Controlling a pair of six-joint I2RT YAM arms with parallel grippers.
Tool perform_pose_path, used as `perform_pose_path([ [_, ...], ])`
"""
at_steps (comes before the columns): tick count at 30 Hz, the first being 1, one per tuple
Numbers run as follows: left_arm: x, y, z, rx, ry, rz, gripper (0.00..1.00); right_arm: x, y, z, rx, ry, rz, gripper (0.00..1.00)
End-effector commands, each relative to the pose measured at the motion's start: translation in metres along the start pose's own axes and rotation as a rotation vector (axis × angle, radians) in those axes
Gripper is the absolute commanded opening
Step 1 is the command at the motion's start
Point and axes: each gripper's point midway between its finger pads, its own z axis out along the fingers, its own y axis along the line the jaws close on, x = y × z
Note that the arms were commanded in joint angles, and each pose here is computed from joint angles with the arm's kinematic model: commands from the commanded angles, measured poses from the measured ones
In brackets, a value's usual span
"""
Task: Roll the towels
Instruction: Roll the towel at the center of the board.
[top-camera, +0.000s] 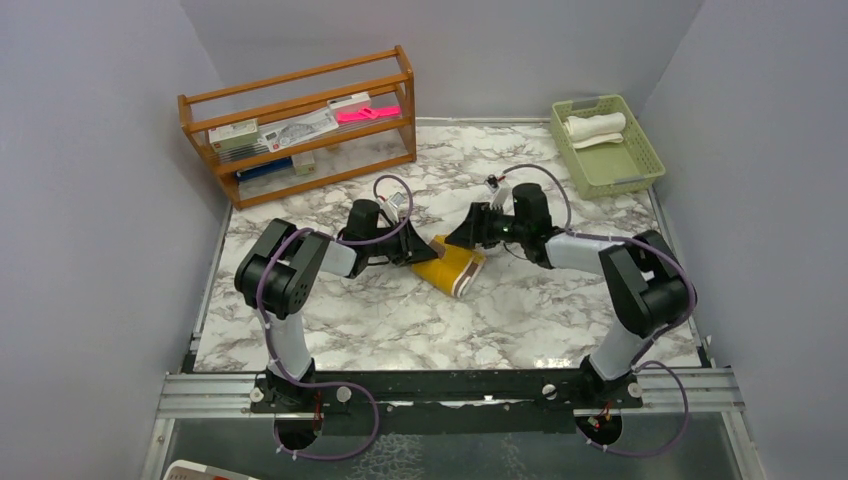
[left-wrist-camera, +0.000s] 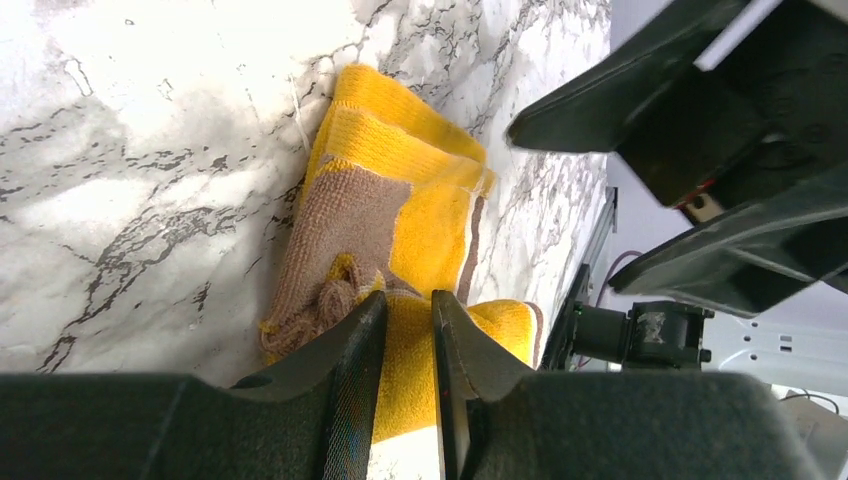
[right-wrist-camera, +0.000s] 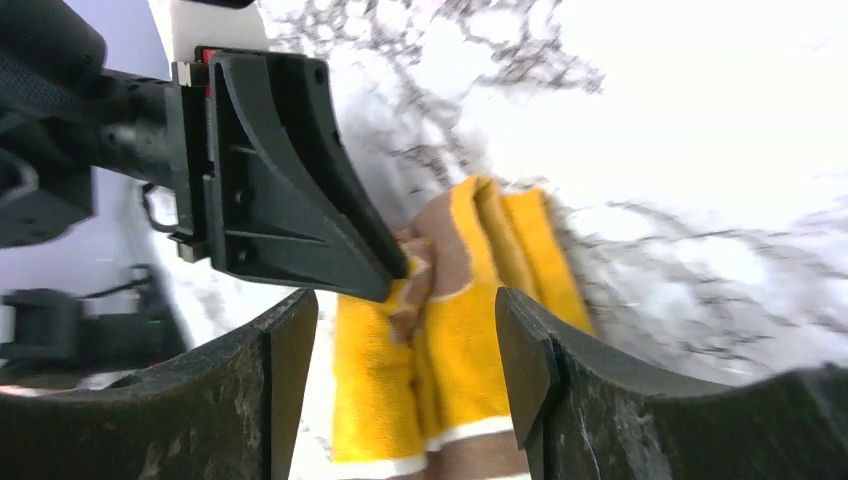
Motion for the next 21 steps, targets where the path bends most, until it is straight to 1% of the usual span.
perform_pose_path([
  [1,0.027,0.043,0.003,-0.137,0.038,-0.032,0.27,-0.022,-0.020,-0.021,0.212,-0.069,-0.415,0.66],
  [3,0.028,0.044,0.003,-0.145,0.038,-0.032,0.28,-0.027,0.006,-0.027,0.201,-0.135,-0.658,0.66],
  [4,0.028,0.045,0.003,-0.148,0.039,-0.032,0.28,-0.023,0.023,-0.026,0.188,-0.153,-0.806,0.66],
  [5,0.028,0.046,0.003,-0.151,0.041,-0.031,0.27,-0.017,0.035,-0.026,0.186,-0.150,-0.979,0.66],
  [7,0.029,0.047,0.003,-0.157,0.044,-0.029,0.27,0.004,0.053,-0.018,0.169,-0.116,-1.153,0.67],
  [9,0.028,0.049,0.004,-0.165,0.046,-0.025,0.27,0.021,0.058,-0.011,0.162,-0.074,-1.236,0.66],
  [12,0.028,0.050,0.004,-0.173,0.052,-0.021,0.27,0.043,0.057,-0.001,0.162,-0.014,-1.317,0.66],
  [17,0.026,0.050,0.003,-0.185,0.053,-0.007,0.27,0.062,0.042,0.010,0.218,0.092,-1.432,0.64],
  [21,0.025,0.050,0.003,-0.195,0.057,0.007,0.27,0.069,0.029,0.010,0.268,0.147,-1.492,0.62],
])
